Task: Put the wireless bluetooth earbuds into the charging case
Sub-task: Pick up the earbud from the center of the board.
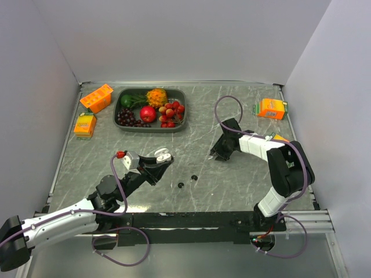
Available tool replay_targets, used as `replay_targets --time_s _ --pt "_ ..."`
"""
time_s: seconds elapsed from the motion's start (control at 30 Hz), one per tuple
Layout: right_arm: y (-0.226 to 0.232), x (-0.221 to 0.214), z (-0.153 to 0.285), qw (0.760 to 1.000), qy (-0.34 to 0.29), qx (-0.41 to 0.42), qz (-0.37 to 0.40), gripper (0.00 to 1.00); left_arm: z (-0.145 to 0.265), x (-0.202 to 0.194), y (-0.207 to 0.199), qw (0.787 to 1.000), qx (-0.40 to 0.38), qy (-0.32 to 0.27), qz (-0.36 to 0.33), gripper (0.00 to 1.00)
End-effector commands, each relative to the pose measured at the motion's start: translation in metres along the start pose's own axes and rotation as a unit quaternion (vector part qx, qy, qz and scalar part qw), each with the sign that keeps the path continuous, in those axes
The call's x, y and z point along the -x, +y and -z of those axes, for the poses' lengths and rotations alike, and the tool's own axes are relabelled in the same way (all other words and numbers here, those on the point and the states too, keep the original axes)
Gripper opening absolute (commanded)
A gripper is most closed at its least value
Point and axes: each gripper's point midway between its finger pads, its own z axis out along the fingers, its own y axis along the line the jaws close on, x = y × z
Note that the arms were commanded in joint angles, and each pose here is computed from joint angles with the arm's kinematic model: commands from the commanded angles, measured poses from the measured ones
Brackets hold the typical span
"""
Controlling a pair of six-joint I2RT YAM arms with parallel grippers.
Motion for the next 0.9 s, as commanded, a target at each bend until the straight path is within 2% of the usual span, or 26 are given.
replay_targets --time_s 0.0,0.33,0.57,0.67,0.73,0.87 --pt "0.009 0.004 -0.008 1.000 0.005 0.011 -0.013 0.43 -0.002 0.010 -0.004 1.000 -0.006 -0.018 0.007 0.01" --pt "0.007 0.001 -0.012 1.000 0.019 0.013 -0.014 0.24 -0.002 0.011 -0.004 1.000 -0.006 -0.017 0.005 0.01" --pt "0.005 0.011 -0.004 1.000 0.000 0.005 0.012 0.09 -0.002 0.012 -0.005 1.000 -0.007 -0.017 0.004 0.01" --pt "0.013 0.027 0.016 0.998 -0.044 0.013 0.051 0.00 -0.003 0.012 -0.005 1.000 -0.007 -0.016 0.003 0.01" --pt "0.017 0.034 0.028 0.993 -0.076 0.022 0.085 0.00 -0.003 0.012 -0.006 1.000 -0.008 -0.015 0.002 0.01" --pt "0.042 0.047 0.081 0.971 -0.169 0.068 0.157 0.00 -0.004 0.012 -0.006 1.000 -0.009 -0.014 -0.002 0.01"
